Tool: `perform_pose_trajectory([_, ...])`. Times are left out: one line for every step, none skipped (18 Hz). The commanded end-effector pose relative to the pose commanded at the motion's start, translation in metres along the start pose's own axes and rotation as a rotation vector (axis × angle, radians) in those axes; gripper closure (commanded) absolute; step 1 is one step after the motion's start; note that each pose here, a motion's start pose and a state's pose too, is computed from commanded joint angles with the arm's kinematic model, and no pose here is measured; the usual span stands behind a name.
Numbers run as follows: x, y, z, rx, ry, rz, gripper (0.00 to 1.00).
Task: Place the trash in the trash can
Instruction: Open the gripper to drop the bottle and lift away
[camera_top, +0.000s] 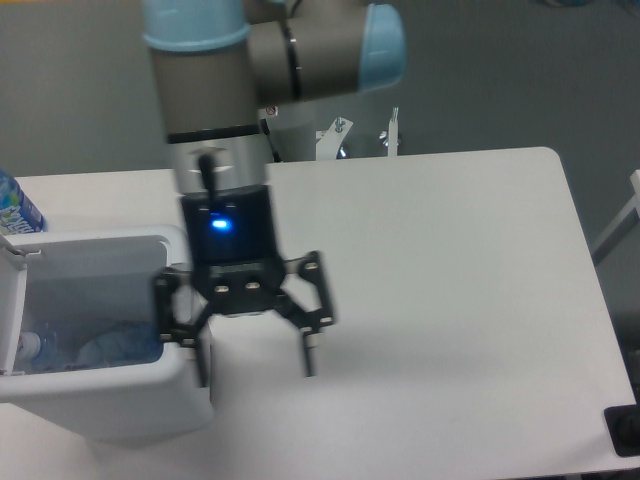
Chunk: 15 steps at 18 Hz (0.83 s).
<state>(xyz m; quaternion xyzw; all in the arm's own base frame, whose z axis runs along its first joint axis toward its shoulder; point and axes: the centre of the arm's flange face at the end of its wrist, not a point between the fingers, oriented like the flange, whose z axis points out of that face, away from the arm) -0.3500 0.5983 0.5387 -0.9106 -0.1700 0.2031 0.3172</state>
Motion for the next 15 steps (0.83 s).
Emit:
perform_pose_trajectory([-0.006,0.009,0.002,-0.032,-0.013,0.053,0.00])
perform_pose_trajectory([-0.014,0.015,-0.002,-0.050,-0.030,0.106,0.00])
perform_pose_trajectory([-0.026,0.024,0.001,-0.078,-0.043,0.141,0.00])
perform_pose_trajectory([-0.035,0.034,0.005,-0.123,-0.042,0.173,0.00])
perform_pose_trajectory([-0.039,0.039,0.001,-0.168,-0.038,0.208,0.00])
perform_pose_trajectory([-0.050,0.045,-0.008,-0.218,-0.047,0.247,0.00])
perform_pose_trajectory([-0.063,0.053,-0.011,-0.269,-0.048,0.295,0.00])
perform_pose_trajectory([-0.073,0.059,-0.012,-0.307,-0.038,0.354,0.00])
perform_pose_trajectory([-0.079,0.063,-0.017,-0.332,-0.021,0.409,0.00])
perform_pose_trajectory([-0.087,0.070,-0.021,-0.360,0.000,0.456,0.00])
perform_pose_trajectory([-0.095,0.076,-0.025,-0.388,0.022,0.495,0.00])
perform_pose_trajectory([-0.099,0.080,-0.029,-0.409,0.043,0.533,0.00])
perform_pose_trajectory([-0.103,0.082,-0.032,-0.416,0.051,0.557,0.00])
perform_pose_trajectory([-0.107,0.084,-0.035,-0.415,0.052,0.558,0.00])
perform_pose_trajectory([-0.111,0.087,-0.038,-0.416,0.050,0.550,0.00])
